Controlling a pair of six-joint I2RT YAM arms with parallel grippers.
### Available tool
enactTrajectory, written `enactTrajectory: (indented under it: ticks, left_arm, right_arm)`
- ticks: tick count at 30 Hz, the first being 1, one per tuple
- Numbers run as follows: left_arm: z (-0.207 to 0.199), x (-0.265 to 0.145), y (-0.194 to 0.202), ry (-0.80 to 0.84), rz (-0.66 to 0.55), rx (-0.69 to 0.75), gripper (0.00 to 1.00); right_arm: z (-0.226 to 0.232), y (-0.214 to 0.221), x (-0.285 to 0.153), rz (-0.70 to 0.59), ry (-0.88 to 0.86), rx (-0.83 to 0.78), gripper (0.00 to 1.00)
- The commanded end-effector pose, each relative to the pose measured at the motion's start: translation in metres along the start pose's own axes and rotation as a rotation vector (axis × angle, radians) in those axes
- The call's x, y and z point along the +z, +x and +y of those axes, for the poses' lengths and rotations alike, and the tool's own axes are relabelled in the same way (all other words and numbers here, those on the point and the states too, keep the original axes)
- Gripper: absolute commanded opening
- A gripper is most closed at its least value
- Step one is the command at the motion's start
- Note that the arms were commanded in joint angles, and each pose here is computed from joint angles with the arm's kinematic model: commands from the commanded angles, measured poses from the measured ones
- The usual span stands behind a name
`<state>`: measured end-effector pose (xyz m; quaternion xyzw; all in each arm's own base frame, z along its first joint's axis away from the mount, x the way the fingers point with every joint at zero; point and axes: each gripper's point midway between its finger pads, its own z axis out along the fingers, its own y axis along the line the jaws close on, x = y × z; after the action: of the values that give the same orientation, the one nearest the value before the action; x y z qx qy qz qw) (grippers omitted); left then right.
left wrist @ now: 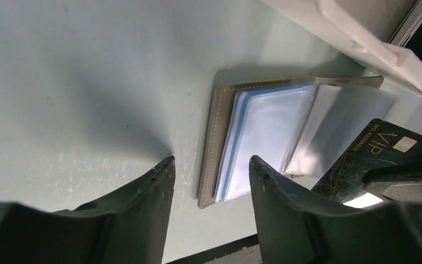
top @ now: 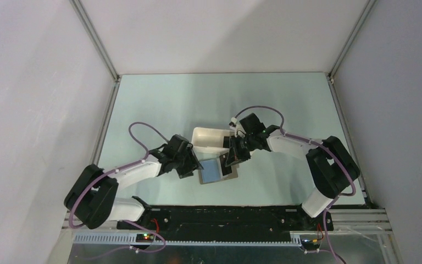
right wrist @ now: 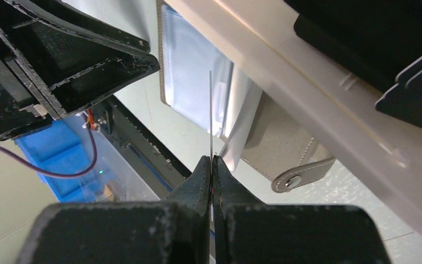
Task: Put the credit cards into the card holder
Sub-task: Insert the credit card into the card holder.
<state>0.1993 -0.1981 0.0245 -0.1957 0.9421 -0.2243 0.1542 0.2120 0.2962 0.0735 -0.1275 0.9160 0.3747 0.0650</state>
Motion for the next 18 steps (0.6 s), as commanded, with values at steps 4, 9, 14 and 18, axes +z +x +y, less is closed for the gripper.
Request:
enactTrajectory:
  ticks: [4, 9, 14, 18]
  left_arm:
    - [-0.001, 0.015, -0.010, -0.065, 0.017, 0.068, 0.53]
    - [-0.003, 0.026, -0.006, -0.099, 0.068, 0.109, 0.37]
    - [-0.008, 0.029, 0.005, -0.126, 0.110, 0.181, 0.27]
    - [-0.014, 0.031, 0.016, -0.148, 0.134, 0.223, 0.26]
  right_arm:
    - [-0.020, -0.001, 0.009, 0.022, 0.109, -0.051, 0.00]
    - [-0.032, 0.005, 0.011, 0.041, 0.165, -0.032, 0.00]
    - [-0.033, 0.011, 0.011, 0.069, 0.164, -0.049, 0.00]
    - [-0.025, 0.015, 0.005, 0.082, 0.122, -0.062, 0.00]
